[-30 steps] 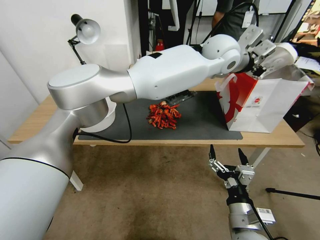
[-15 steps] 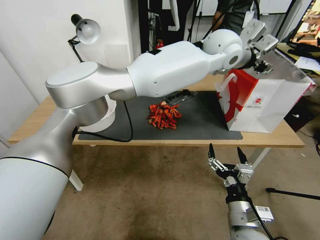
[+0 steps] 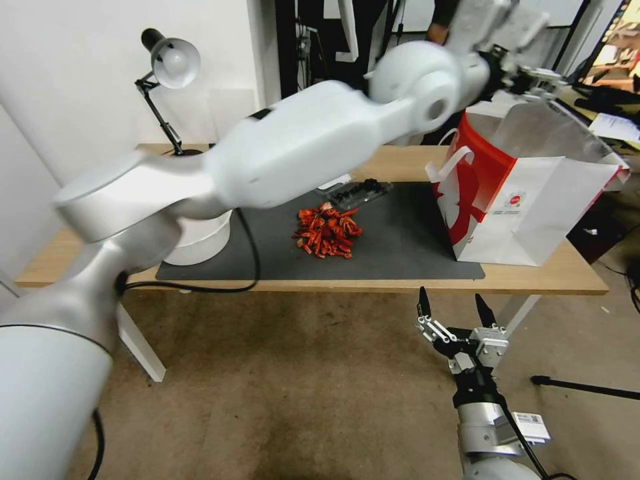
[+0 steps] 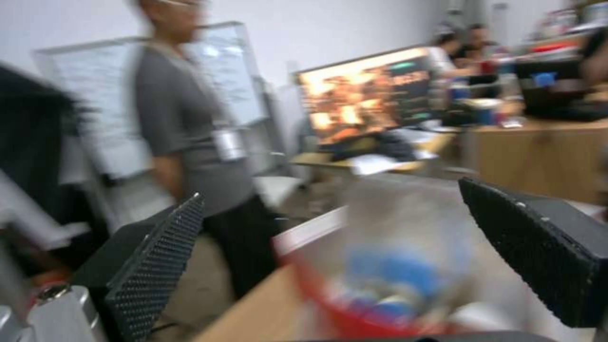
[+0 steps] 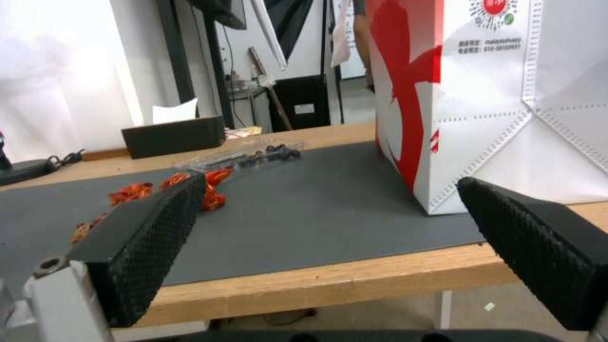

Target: Pick up the trash from the table and place it into the takeout bag.

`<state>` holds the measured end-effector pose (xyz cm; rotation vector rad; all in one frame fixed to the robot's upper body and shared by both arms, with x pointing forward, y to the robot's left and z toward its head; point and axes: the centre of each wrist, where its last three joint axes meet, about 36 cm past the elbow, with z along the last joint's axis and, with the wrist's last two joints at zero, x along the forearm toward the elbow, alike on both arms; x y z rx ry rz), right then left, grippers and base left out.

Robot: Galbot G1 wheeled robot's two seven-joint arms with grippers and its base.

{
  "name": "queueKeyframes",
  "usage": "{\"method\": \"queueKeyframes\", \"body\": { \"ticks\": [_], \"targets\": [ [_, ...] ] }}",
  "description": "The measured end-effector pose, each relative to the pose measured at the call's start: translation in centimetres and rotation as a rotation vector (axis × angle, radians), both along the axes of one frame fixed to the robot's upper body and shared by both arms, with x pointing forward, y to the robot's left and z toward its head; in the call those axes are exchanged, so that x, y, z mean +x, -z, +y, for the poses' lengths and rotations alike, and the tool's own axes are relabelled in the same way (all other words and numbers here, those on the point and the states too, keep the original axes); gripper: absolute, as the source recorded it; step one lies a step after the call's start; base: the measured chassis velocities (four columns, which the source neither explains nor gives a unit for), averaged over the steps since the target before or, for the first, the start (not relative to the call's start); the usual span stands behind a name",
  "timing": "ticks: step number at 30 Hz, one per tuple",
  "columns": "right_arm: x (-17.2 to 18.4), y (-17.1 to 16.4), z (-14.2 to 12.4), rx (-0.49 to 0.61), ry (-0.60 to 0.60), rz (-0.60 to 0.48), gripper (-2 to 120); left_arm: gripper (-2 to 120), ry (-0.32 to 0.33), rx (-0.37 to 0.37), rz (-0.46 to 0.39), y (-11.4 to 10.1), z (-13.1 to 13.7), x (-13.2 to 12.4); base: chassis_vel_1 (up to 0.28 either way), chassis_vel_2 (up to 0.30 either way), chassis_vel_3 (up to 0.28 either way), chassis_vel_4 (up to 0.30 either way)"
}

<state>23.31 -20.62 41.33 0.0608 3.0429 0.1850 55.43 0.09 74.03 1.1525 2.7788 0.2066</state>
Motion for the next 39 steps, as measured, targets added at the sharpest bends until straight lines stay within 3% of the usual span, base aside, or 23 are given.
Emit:
{"method": "queueKeyframes", "body": {
  "ticks": [3,4,6,7,8,10,13,15,16,19,23,25,27,28,30,32,33,34,36,39],
  "targets": [
    [0.8,0.1,-0.2,0.000,-0.004,0.007,100,100,-0.094,-0.066,-0.026,5.1,5.8,-1.3,0.000,0.000,0.000,0.000],
    [0.8,0.1,-0.2,0.000,-0.004,0.007,100,100,-0.094,-0.066,-0.026,5.1,5.8,-1.3,0.000,0.000,0.000,0.000],
    [1.2,0.1,-0.4,0.001,-0.006,0.011,100,100,-0.122,-0.107,-0.074,7.3,8.4,-2.2,0.000,0.000,0.000,0.000],
    [1.4,0.1,-0.4,0.001,-0.008,0.012,100,100,-0.144,-0.137,-0.110,9.5,11.0,-3.5,0.000,0.000,0.000,0.000],
    [1.4,0.1,-0.4,0.001,-0.008,0.012,100,100,-0.144,-0.137,-0.110,9.5,11.0,-3.5,0.000,0.000,0.000,0.000],
    [1.3,0.1,-0.5,-0.002,-0.011,0.017,100,100,-0.199,-0.145,-0.118,11.9,14.9,-5.6,0.000,0.000,0.000,0.000],
    [1.2,-0.1,-0.5,-0.003,-0.014,0.017,100,100,-0.238,-0.144,-0.125,13.1,17.0,-7.1,0.000,0.000,0.000,0.000],
    [1.0,-0.2,-0.4,-0.002,-0.020,0.018,100,100,-0.319,-0.115,-0.175,14.9,19.9,-9.6,0.000,0.000,0.000,0.000],
    [1.0,-0.2,-0.4,-0.002,-0.020,0.018,100,100,-0.319,-0.115,-0.175,14.9,19.9,-9.6,0.000,0.000,0.000,0.000],
    [1.4,0.2,-0.3,-0.007,-0.031,0.018,100,100,-0.401,-0.111,-0.237,16.9,22.2,-11.5,0.000,0.000,0.000,0.000],
    [1.6,0.5,-0.3,-0.012,-0.039,0.023,100,100,-0.464,-0.135,-0.244,18.3,23.2,-12.9,0.000,0.000,0.000,0.000],
    [1.7,0.6,-0.2,-0.014,-0.045,0.023,100,100,-0.508,-0.135,-0.244,20.3,23.6,-13.9,0.000,0.000,0.000,0.000],
    [2.0,0.6,-0.3,-0.009,-0.049,0.020,100,100,-0.548,-0.121,-0.219,22.9,24.0,-15.7,0.000,0.000,0.000,0.000],
    [2.0,0.6,-0.3,-0.009,-0.049,0.020,100,100,-0.548,-0.121,-0.219,22.9,24.0,-15.7,0.000,0.000,0.000,0.000],
    [2.4,0.5,-0.3,-0.008,-0.047,0.019,100,100,-0.588,-0.107,-0.168,25.1,24.1,-18.1,0.000,0.000,0.000,0.000],
    [2.5,0.5,-0.3,-0.007,-0.046,0.019,100,100,-0.604,-0.112,-0.155,25.9,24.2,-18.8,0.000,0.000,0.000,0.000],
    [2.6,0.5,-0.3,-0.005,-0.046,0.019,100,100,-0.633,-0.124,-0.122,27.7,24.3,-20.1,0.000,0.000,0.000,0.000],
    [2.6,0.5,-0.3,-0.005,-0.046,0.019,100,100,-0.633,-0.124,-0.122,27.7,24.3,-20.1,0.000,0.000,0.000,0.000],
    [2.8,0.5,-0.3,0.003,-0.046,0.020,100,100,-0.695,-0.130,-0.092,30.1,24.6,-21.8,0.000,0.000,0.000,0.000],
    [2.9,0.5,-0.3,0.009,-0.050,0.021,100,100,-0.738,-0.112,-0.060,32.1,24.9,-23.7,0.000,0.000,0.000,0.000]
  ]
}}
